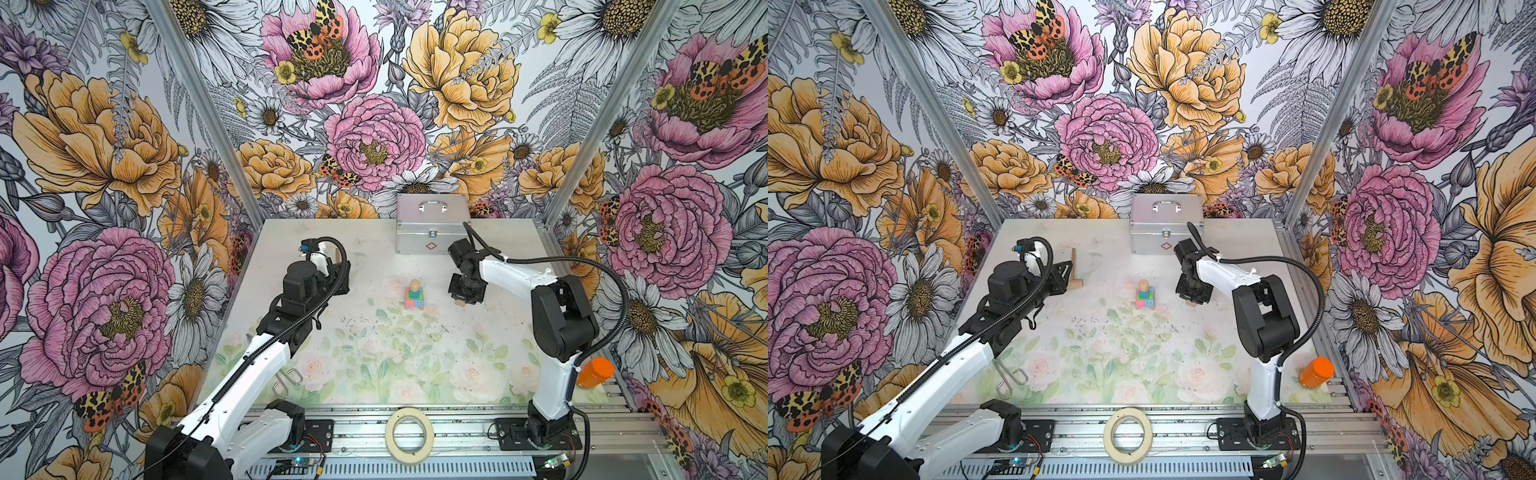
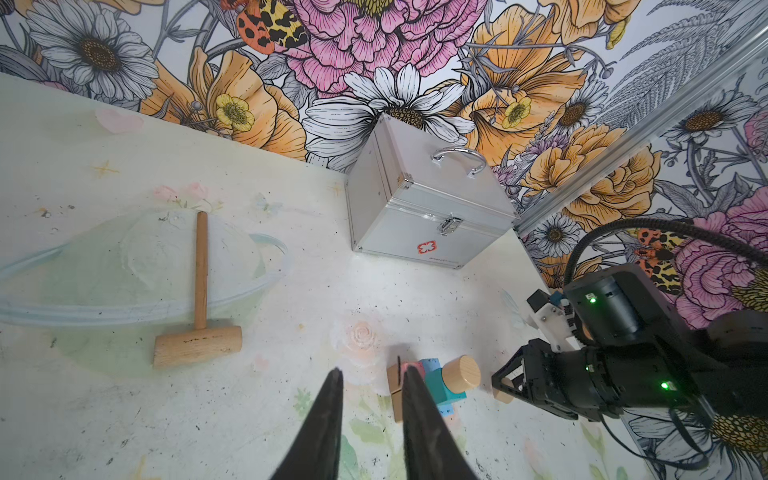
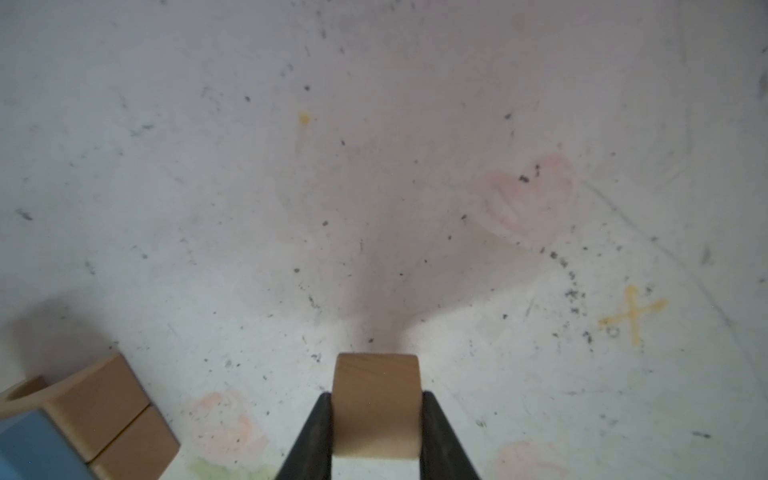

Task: Build the wood block tower
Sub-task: 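Lift the small tan wooden piece with the right gripper, then carry the tan piece over the block stack with the right gripper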

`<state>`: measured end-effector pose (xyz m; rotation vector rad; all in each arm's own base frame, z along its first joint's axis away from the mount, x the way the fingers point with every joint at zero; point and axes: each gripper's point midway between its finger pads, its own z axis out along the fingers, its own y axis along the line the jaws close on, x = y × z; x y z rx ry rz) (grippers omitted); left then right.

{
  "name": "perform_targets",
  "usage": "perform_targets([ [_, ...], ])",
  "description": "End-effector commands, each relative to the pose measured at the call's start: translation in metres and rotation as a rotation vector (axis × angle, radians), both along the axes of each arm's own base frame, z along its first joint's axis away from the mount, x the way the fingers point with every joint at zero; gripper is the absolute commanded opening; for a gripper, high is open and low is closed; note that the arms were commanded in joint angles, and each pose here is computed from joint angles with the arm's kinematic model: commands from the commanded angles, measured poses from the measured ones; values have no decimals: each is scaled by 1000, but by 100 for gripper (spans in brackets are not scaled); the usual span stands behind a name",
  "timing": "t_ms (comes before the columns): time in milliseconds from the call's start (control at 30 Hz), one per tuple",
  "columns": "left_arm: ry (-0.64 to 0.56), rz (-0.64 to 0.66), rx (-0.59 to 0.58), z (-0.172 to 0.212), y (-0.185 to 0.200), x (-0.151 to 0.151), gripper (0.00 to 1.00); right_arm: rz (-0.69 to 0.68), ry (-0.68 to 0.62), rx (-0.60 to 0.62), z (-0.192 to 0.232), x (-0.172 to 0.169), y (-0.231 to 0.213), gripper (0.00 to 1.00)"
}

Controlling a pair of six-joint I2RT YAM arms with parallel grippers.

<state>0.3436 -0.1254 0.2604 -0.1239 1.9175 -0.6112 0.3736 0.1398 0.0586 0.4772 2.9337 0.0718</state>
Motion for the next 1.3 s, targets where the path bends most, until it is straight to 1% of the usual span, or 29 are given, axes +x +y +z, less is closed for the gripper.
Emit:
perform_targets([
  [0, -2, -5, 15, -3, 2, -2, 27, 104, -2, -45, 33, 3, -3, 0],
  [233, 5, 11, 28, -7, 6, -1, 27, 198, -53, -89, 92, 12, 10, 0],
  [367, 10, 9, 29, -8, 5, -2, 27, 247, -82, -103, 119, 14, 28, 0],
  [600, 16, 10, 31, -10, 5, -1, 27, 319, -125, -119, 142, 17, 65, 0],
  [700, 16, 12, 33, -11, 6, -2, 27, 345, -145, -100, 144, 18, 85, 0],
  [900, 10, 23, 36, -10, 9, -4, 27, 385, -138, -70, 135, 19, 115, 0],
  [1133, 6, 27, 37, -10, 10, -5, 27, 409, -116, -58, 122, 14, 139, 0],
  [1267, 7, 27, 36, -11, 10, -5, 27, 407, -103, -53, 116, 11, 144, 0],
])
